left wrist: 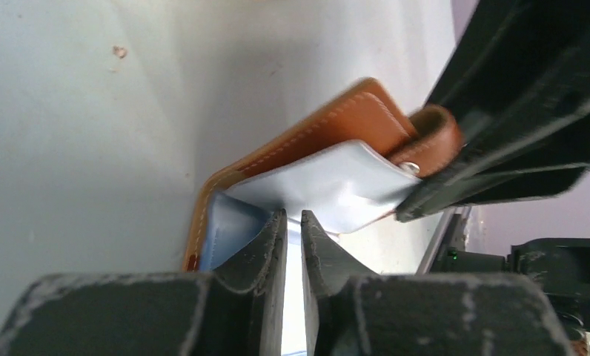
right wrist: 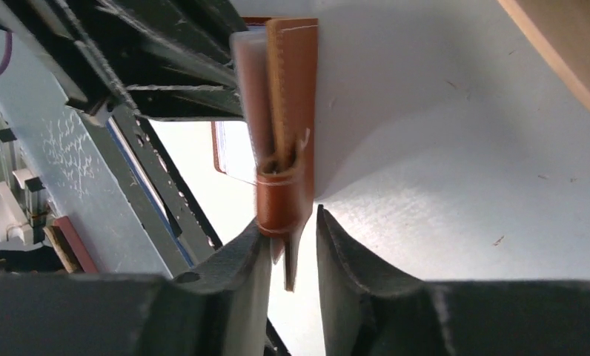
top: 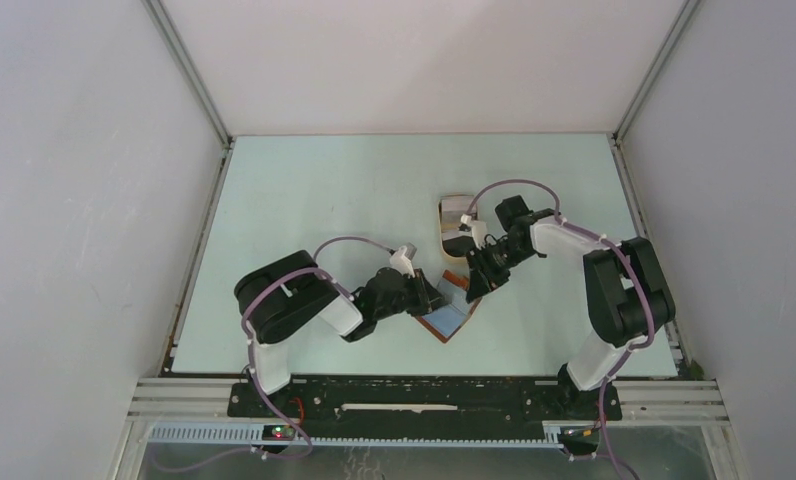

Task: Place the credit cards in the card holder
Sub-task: Open the card holder at the center of the board, then pick up the credit card from the storage box.

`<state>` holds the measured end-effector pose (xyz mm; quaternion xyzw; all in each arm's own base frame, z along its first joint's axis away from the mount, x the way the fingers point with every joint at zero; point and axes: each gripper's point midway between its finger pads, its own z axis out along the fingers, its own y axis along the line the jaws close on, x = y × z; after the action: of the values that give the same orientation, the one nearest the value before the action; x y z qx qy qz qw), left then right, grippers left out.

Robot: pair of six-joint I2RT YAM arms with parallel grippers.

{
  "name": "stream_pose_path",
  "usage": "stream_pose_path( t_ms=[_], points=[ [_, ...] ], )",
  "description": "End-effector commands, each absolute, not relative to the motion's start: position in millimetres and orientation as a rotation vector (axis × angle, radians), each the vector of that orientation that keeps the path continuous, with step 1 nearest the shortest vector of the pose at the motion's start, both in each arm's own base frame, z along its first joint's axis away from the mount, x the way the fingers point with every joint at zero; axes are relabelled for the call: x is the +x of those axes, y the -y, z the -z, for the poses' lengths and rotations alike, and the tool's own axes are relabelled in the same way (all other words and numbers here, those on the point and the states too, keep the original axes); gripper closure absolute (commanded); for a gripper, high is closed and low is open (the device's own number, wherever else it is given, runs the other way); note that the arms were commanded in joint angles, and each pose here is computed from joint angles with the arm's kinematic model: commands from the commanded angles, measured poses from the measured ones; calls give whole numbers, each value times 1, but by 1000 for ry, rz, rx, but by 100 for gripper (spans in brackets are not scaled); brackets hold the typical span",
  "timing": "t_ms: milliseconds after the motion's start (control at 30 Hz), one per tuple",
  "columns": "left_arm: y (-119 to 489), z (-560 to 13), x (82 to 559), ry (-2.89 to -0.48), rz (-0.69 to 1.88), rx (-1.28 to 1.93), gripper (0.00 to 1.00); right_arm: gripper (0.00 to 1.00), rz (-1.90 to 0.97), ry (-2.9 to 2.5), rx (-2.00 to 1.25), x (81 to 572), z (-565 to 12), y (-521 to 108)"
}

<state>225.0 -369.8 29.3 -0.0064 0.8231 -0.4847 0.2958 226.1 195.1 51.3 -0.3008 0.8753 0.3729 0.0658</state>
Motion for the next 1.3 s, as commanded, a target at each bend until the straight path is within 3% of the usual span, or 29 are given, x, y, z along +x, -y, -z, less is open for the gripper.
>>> stream_pose_path(
  t_ms=[0, 133, 333, 433, 467, 633, 767, 867, 1267],
  points=[
    [371, -20, 232, -2214, 1198, 32, 83, 59, -1069, -2435, -1053, 238, -89, -196],
    [369, -15, 233, -2228, 1168, 46, 82, 44, -972, -2246, -1148, 244, -124, -187],
    [368, -13, 233, -2233, 1149, 66, 82, 29, -773, -1947, -1293, 270, -186, -177],
    [369, -14, 234, -2231, 1148, 72, 82, 2, -662, -1751, -1370, 296, -212, -181],
    [369, -13, 234, -2231, 1147, 75, 82, 1, -622, -1674, -1425, 304, -213, -183],
    [369, -15, 233, -2225, 1150, 85, 82, 1, -448, -1581, -1565, 363, -213, -187],
    [370, -16, 233, -2219, 1148, 106, 81, 9, -422, -1663, -1648, 407, -190, -182],
    [371, -16, 233, -2217, 1149, 118, 81, 10, -327, -1641, -1658, 434, -176, -186],
    [368, -13, 237, -2223, 1146, 127, 81, 10, -159, -1695, -1696, 473, -115, -208]
  ],
)
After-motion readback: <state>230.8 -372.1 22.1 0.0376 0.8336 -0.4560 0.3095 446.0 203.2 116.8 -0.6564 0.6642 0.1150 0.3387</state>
